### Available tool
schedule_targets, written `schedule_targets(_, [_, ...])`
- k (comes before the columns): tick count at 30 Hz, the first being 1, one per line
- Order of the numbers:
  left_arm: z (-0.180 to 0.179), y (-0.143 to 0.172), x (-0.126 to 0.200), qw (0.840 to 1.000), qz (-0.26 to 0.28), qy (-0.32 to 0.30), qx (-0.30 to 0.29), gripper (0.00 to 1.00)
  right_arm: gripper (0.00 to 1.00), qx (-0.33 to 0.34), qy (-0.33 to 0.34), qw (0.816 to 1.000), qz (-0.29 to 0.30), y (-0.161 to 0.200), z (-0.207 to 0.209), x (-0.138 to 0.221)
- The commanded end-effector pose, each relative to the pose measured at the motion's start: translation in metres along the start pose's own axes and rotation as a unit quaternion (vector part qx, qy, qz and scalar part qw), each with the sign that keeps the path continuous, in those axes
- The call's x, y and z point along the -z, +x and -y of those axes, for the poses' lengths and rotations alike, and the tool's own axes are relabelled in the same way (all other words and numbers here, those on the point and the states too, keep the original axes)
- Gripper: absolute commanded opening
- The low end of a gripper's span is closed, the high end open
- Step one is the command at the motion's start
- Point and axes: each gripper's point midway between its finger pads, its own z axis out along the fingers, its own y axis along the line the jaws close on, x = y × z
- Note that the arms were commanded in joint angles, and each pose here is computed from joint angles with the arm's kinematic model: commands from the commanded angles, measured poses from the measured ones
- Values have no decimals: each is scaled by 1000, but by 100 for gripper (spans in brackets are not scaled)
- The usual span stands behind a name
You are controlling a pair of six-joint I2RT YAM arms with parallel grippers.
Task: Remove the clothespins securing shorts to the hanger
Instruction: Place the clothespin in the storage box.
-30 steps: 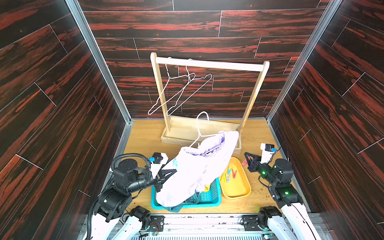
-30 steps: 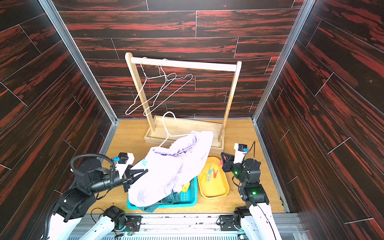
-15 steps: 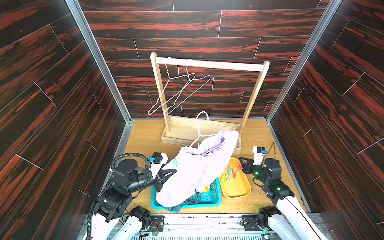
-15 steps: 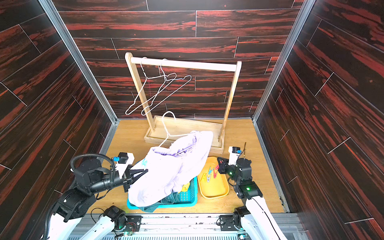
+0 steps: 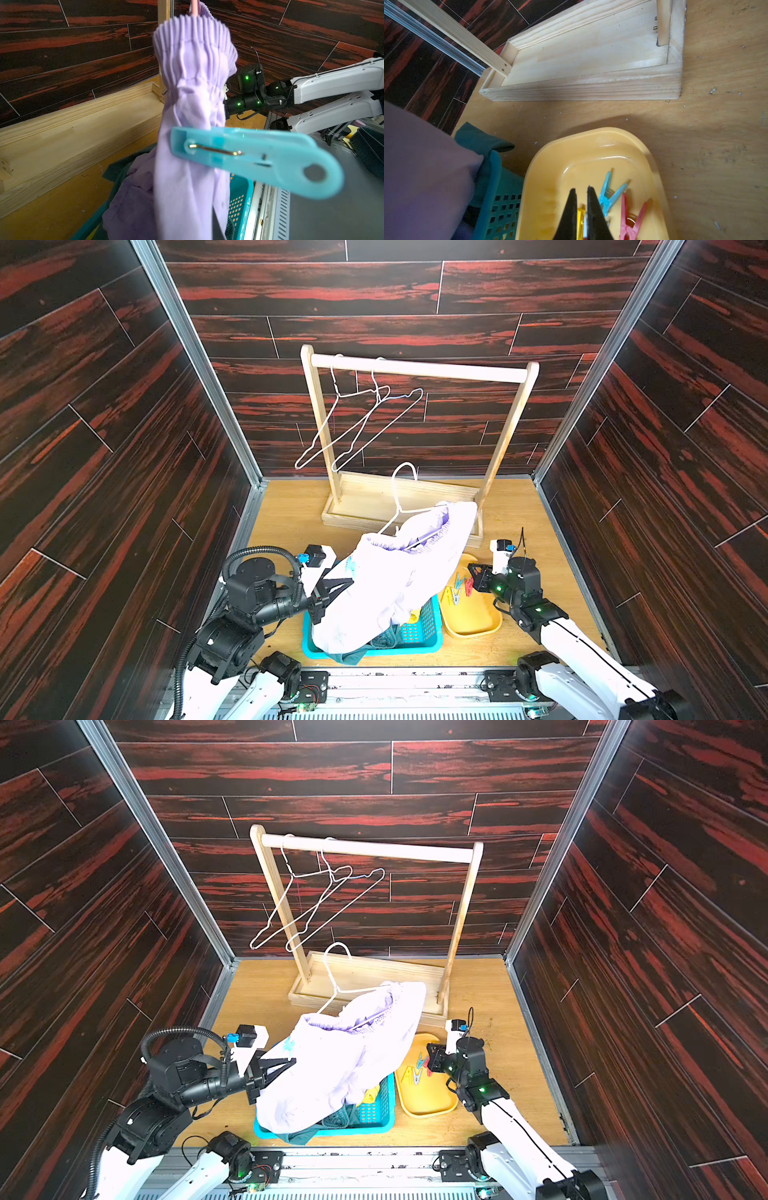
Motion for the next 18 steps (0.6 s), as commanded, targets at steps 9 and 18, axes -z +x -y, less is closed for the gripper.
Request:
schedule_targets(9, [1,-6,1,1000,11,1,-13,0,16,9,16,1000,-15,8,5,-8])
schedule_targets(18, [2,-5,1,1000,11,2,-11,0,33,16,22,1000,-15,8,4,-7])
